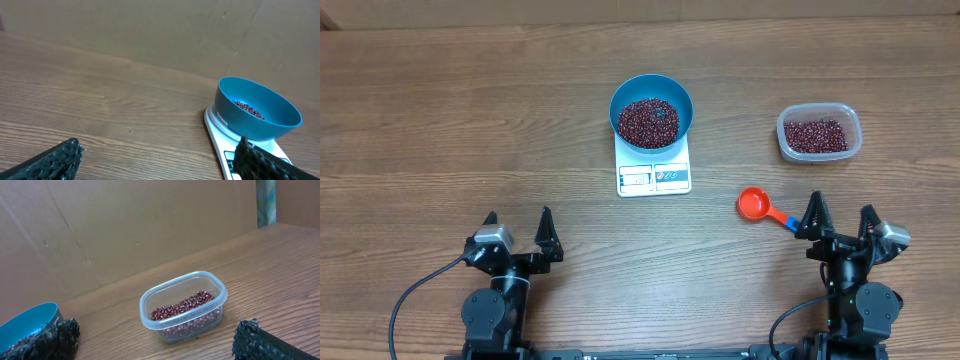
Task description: Scoop item into bowl and weigh 150g on scale
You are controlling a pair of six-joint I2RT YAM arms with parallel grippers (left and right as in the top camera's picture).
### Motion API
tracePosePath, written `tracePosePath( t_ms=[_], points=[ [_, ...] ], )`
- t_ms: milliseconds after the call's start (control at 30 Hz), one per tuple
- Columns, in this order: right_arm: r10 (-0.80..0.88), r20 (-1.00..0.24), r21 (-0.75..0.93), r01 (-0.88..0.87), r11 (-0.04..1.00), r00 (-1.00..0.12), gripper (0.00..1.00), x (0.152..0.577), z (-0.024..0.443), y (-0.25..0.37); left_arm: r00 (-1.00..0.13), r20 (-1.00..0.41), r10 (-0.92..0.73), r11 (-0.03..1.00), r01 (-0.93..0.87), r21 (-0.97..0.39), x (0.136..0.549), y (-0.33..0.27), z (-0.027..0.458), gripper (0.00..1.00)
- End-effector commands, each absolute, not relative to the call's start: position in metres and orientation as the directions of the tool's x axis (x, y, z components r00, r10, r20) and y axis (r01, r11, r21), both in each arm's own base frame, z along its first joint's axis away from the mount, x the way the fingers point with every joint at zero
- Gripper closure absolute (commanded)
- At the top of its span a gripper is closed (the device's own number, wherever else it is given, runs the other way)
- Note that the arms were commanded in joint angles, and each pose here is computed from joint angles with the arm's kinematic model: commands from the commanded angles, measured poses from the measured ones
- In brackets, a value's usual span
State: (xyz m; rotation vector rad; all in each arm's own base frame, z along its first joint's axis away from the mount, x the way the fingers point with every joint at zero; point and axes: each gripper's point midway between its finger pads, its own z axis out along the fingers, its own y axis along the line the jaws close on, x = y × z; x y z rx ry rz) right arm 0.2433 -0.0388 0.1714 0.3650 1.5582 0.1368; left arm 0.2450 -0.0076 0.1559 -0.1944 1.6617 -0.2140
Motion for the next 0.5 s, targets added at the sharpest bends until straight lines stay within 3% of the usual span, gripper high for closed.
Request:
tracePosePath(
  t_ms=[0,467],
  points=[
    [0.241,-0.97,0.241,0.162,0.957,0.017,0.0,0.2429,0.1695,-0.0424,-0.091,-0.961,-0.26,0.966,-0.013,-0.26,0.2448,-0.0047,0.1561,0.0],
    [0.239,-0.971,0.238,0.161,0.958,0.018,0.0,0.2429,0.1701,-0.0423,-0.091,-0.961,-0.26,0.966,-0.013,-0.26,0.2448,-0.0047,0.1561,0.0]
  ],
)
